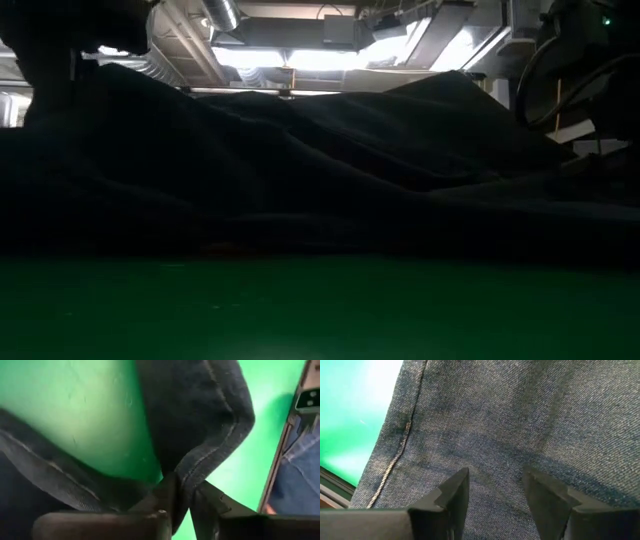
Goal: Fold laundry
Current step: Fold the dark blue jeans
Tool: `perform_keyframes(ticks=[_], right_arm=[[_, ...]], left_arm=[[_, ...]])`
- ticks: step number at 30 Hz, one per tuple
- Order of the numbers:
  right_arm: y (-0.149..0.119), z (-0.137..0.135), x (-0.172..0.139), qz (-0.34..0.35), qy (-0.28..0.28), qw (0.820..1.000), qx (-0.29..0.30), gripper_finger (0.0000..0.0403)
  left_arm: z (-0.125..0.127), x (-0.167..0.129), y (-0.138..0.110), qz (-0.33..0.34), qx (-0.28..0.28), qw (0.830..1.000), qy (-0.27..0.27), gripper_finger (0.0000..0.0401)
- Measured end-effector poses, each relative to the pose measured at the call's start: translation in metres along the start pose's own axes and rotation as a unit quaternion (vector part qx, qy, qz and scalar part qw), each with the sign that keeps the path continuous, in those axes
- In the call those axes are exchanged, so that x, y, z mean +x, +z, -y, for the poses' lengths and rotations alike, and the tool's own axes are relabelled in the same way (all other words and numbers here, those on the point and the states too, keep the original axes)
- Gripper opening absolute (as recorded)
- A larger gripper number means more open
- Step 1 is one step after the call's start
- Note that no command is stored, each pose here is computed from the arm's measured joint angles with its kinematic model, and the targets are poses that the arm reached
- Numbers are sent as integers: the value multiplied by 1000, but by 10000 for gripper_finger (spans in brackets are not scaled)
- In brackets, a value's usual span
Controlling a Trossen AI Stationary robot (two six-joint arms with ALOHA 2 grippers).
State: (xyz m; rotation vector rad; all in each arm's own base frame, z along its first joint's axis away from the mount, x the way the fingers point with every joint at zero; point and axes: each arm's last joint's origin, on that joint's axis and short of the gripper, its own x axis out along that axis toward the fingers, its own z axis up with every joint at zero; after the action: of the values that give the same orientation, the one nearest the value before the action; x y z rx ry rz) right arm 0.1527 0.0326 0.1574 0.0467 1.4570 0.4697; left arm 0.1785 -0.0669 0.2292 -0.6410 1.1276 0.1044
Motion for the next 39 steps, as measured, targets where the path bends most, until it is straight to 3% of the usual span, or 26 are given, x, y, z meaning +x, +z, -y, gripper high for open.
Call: perform_keyframes(ticks=[11,18,23,32,36,39], right_arm=[[0,0,0,-2,-3,1000,1,186],[0,0,0,-2,-3,1000,0,186],[0,0,0,-2,-3,1000,0,186],[0,0,0,-2,-4,1000,0,186],[0,0,0,-2,-4,1000,0,186],[0,0,0,-2,-4,1000,0,186]], left_arm=[[12,24,-9,-56,-128,990,12,119],[25,30,-16,-149,-81,984,-61,115],[28,19,-15,-145,-97,979,-103,115],[25,-16,-11,-20,-116,984,-137,115],[21,-27,-6,98,-130,980,-116,115],[20,-32,1,213,-133,964,-85,115]])
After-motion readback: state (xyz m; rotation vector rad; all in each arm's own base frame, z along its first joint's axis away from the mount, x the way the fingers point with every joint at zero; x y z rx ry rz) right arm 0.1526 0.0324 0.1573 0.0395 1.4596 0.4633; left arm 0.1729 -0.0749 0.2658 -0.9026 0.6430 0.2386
